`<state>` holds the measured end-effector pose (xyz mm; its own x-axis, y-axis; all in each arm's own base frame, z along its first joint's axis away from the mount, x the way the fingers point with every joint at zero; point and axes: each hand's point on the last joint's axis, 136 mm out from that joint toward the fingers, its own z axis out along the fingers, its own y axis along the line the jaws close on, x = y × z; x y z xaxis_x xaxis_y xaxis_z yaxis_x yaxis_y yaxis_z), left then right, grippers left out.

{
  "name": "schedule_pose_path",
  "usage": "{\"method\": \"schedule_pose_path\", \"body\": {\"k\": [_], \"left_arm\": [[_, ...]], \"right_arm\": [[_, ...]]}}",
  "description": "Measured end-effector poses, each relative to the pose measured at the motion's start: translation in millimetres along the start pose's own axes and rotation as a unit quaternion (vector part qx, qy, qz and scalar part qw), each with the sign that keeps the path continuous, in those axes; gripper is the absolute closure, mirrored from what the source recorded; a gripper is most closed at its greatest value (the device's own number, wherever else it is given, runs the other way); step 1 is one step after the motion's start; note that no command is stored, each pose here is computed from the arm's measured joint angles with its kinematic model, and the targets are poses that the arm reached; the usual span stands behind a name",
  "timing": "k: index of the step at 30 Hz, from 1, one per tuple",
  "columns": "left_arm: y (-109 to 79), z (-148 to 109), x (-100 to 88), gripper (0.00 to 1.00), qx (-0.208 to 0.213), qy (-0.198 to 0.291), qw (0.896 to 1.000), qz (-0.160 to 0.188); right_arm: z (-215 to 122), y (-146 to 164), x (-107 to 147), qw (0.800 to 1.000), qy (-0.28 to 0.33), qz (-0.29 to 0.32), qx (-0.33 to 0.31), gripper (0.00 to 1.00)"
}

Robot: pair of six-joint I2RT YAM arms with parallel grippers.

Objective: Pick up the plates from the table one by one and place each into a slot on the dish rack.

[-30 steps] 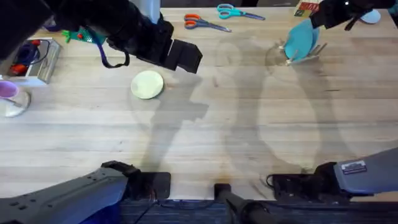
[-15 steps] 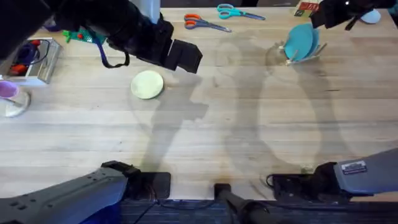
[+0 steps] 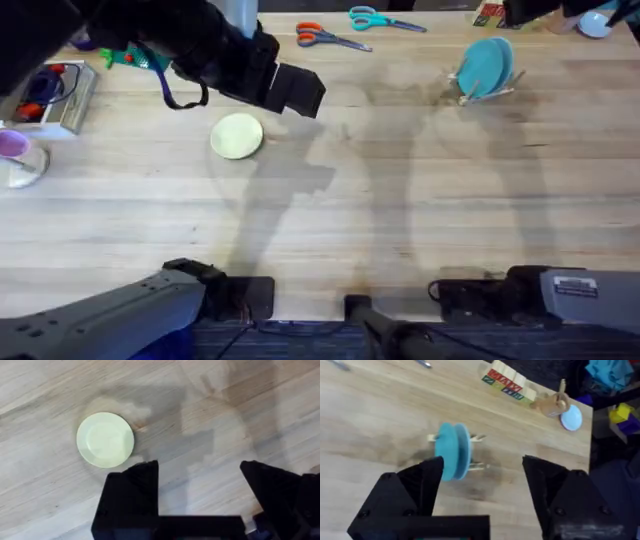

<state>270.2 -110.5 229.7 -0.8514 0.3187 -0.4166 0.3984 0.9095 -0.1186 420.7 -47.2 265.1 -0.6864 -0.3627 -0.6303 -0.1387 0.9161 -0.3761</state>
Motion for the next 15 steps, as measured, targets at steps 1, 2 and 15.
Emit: {"method": "schedule_pose_path", "body": {"k": [1,2,15], "left_arm": [[0.0,0,0.0,0.007,0.0,0.0,1.0,0.0],[0.0,0,0.0,0.007,0.0,0.0,1.0,0.0],[0.0,0,0.0,0.007,0.0,0.0,1.0,0.0]], "right_arm": [[-5,4,0,1.0,0.0,0.0,-0.004,0.055],[-10,9,-1,1.0,-0.001,0.001,-0.009,0.052],[-72,90,-23,0.995,-0.041,0.031,-0.089,0.021]]}}
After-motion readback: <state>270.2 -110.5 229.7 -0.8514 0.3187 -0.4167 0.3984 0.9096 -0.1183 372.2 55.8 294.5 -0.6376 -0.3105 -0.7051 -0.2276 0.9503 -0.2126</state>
